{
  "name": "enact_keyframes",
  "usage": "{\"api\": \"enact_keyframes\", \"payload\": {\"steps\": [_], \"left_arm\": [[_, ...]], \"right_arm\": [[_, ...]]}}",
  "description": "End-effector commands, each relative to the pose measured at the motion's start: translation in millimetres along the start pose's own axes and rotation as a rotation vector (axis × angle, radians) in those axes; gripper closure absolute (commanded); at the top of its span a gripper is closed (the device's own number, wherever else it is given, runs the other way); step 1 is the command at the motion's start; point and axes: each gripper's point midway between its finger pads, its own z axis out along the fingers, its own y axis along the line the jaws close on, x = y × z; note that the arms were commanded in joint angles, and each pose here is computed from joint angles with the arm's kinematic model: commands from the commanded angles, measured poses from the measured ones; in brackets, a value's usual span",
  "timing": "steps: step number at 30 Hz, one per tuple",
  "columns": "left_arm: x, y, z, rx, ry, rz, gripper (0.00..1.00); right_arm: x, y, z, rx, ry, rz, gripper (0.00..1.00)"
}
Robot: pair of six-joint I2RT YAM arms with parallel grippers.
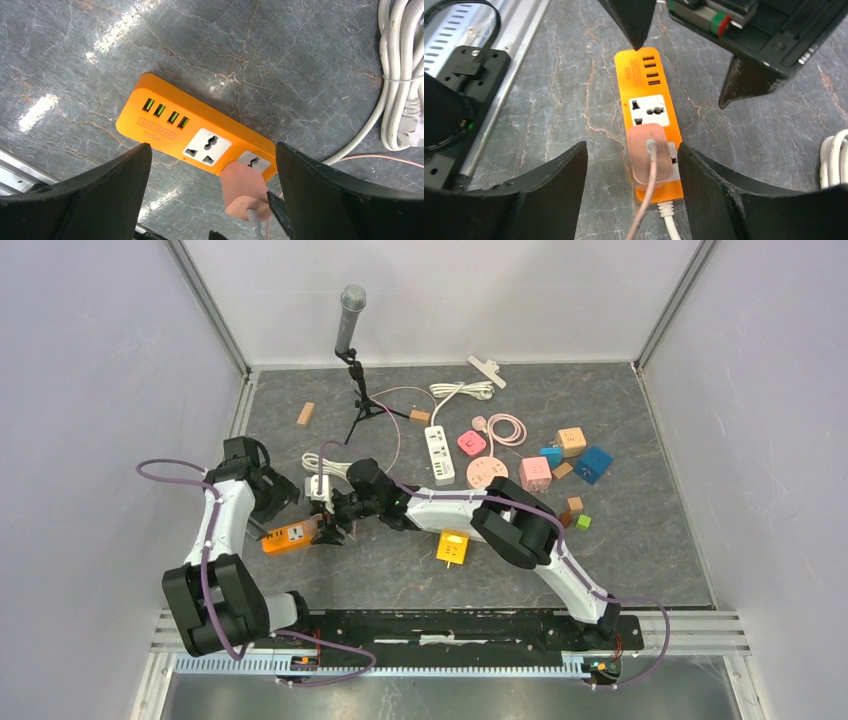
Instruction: Pull the plug off the socket
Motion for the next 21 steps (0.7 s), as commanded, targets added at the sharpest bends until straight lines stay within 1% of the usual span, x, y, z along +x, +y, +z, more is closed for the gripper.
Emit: {"api": "enact_keyframes", "payload": {"steps": [1,3,7,9,14,17,21], "left_arm": [[0.5,-1.3,-7.2,0.029,-0.014,-0.040,0.00],[1.3,-1.2,-7.7,0.031,-0.012,-0.038,0.00],[1.2,-1.3,-8.7,0.035,-0.015,-0.037,0.00],[1.9,-1.7,-8.7,0.038,-0.011,-0.036,0.00],[3.2,-1.0,-10.8,0.041,-0.011,-0.038,0.01],[-3.4,-0.4,-17.4,0.047,-0.052,-0.051,0.01],[-8.7,-3.1,-25.5,0.070,-0.081,-0.056,0.02]], "right_arm": [[-3.1,-18.7,6.8,0.070,-0.006,-0.031,0.30],[-3.0,-23.0,5.3,0.097,-0.004,-0.039,0.28],[-7.4,-27.7,3.0,0.126,-0.013,-0.055,0.18],[-7.5,-29.5,5.5,0.123,-0.005,-0.054,0.17],[5.1,-27.2,14.3,0.082,0.024,-0.043,0.28],[11.5,-23.4,15.9,0.061,0.029,-0.040,0.37],[9.7,-19.9,16.9,0.039,0.017,-0.042,0.47]]}}
